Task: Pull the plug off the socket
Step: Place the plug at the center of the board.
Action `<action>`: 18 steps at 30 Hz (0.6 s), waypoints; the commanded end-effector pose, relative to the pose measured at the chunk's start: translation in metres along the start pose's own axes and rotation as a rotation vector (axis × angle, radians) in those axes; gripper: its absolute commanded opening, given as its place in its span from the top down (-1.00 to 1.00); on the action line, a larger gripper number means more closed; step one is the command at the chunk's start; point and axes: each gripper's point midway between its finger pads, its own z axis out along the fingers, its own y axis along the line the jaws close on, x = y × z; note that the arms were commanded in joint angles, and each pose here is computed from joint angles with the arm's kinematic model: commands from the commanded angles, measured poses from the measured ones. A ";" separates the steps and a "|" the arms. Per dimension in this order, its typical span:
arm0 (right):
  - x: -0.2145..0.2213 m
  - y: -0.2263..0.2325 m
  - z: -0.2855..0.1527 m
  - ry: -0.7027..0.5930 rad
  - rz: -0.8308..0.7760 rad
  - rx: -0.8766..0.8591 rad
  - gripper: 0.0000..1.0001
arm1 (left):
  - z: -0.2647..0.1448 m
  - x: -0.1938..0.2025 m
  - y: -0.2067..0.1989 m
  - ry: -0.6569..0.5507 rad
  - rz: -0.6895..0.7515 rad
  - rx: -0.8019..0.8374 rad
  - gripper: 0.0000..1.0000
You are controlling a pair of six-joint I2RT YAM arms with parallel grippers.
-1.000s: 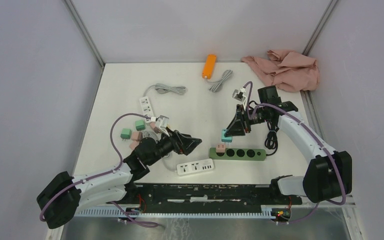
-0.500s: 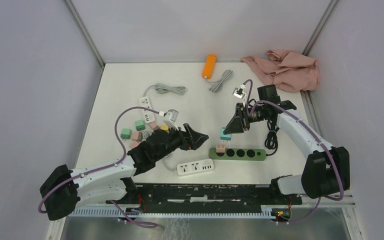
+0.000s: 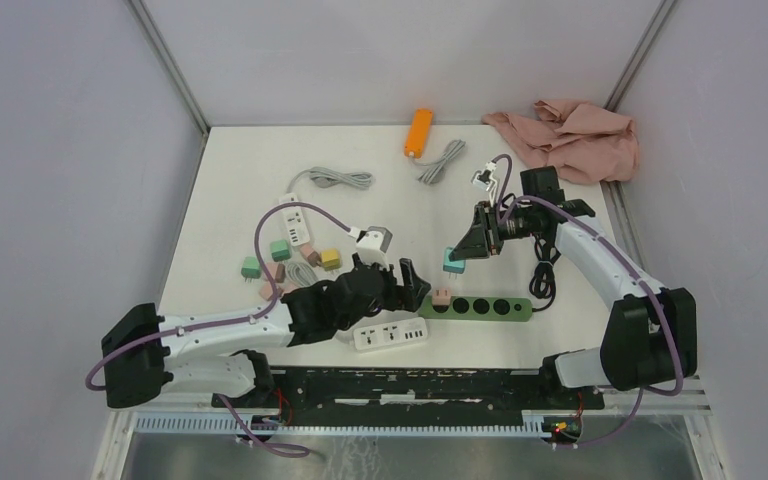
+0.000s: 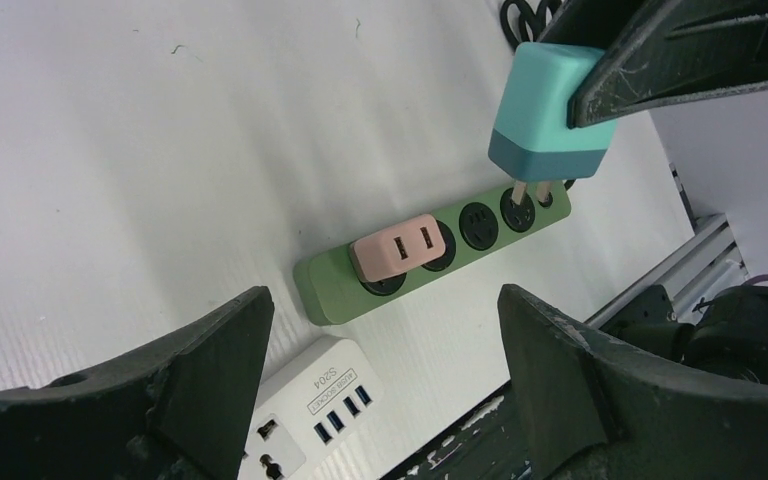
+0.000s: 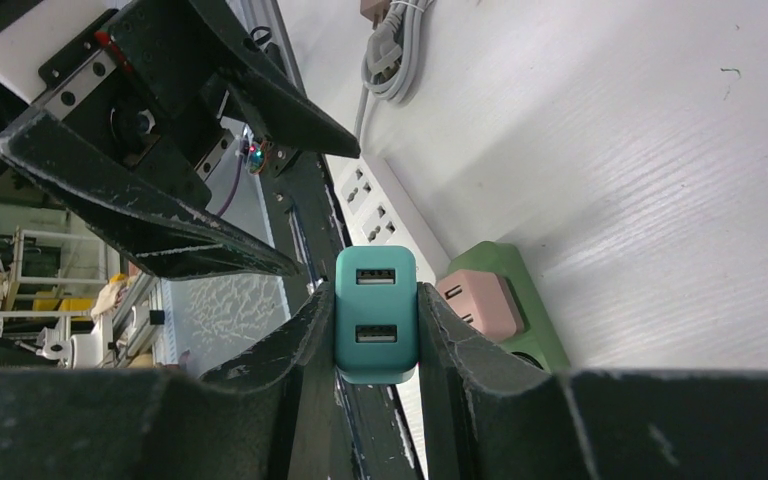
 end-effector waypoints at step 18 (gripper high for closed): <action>-0.013 -0.012 -0.002 -0.035 0.057 0.026 0.88 | 0.017 -0.011 -0.052 -0.028 0.019 0.171 -0.91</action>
